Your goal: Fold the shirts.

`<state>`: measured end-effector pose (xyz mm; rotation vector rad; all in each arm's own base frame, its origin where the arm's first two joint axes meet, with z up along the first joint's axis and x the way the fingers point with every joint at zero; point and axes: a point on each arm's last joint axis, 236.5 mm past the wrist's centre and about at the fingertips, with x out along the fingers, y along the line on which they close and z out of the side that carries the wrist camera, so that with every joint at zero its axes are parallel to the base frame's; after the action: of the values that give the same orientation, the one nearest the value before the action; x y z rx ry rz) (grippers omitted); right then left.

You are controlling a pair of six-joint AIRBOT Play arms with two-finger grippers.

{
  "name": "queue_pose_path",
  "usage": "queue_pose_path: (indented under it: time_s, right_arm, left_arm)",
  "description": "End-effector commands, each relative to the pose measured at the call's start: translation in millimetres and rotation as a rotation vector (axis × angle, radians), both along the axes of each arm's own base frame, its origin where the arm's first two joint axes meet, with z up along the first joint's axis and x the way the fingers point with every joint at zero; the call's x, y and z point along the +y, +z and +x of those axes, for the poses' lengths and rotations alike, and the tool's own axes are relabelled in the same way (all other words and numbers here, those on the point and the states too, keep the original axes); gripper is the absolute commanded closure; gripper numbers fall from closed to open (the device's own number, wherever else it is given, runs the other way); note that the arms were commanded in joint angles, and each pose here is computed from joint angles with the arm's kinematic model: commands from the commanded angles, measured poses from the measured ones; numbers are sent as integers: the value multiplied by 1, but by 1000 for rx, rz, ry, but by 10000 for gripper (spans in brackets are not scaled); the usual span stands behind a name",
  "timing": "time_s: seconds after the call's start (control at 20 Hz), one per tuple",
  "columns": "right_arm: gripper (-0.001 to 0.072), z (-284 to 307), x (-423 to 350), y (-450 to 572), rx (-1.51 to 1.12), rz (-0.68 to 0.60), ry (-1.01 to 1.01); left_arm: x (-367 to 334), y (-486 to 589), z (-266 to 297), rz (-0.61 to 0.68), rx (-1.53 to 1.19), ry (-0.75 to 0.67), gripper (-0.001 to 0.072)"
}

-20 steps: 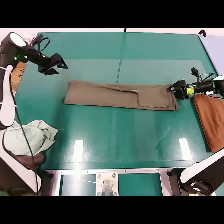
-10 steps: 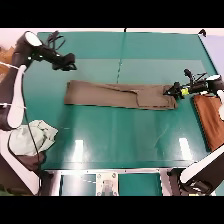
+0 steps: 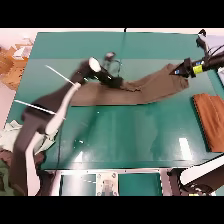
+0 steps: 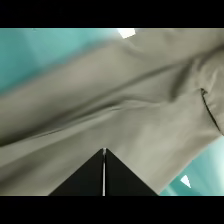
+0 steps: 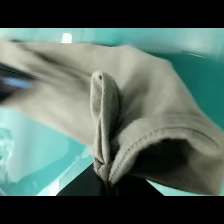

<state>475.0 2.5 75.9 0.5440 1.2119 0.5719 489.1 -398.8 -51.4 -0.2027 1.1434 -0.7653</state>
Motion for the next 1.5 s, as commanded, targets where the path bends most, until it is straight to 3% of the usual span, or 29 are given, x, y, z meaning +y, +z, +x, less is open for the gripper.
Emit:
queue_pose_path:
  time_s: [0.0, 0.45, 0.6, 0.75, 0.85, 1.0, 1.3, 1.35, 1.4, 1.45]
  right_arm:
    - [695, -20, 41, 55, -56, -20, 71]
    - [695, -32, 68, 72, -72, -57, 105]
    - [695, -30, 74, 74, -61, -44, 86]
    - [695, -26, 103, 76, -71, -31, 100]
    - [695, -24, 141, 78, -85, -16, 123]
    - [695, -20, 217, 69, -110, 18, 153]
    - [693, -5, 419, -9, -164, 173, 100]
    - [671, 1, 451, -25, -202, 206, 49]
    - [441, 1, 479, -46, -230, 216, 16]
    - [155, -9, 497, -70, -239, 196, 34]
  left_arm:
    - [-77, -33, -30, -92, -2, -13, 686]
    - [-71, -11, -33, -171, 90, -46, 686]
    - [-12, 35, -18, -137, 39, -133, 686]
    - [93, 92, 9, -15, -33, -92, 686]
    - [169, 129, 20, 68, -80, -18, 686]
    - [250, 179, 26, 87, -138, 107, 686]
    - [329, 199, 28, 101, -151, 248, 686]
    - [331, 194, 27, 107, -141, 242, 686]
    - [333, 187, 25, 120, -130, 233, 686]
    - [332, 182, 22, 124, -115, 220, 686]
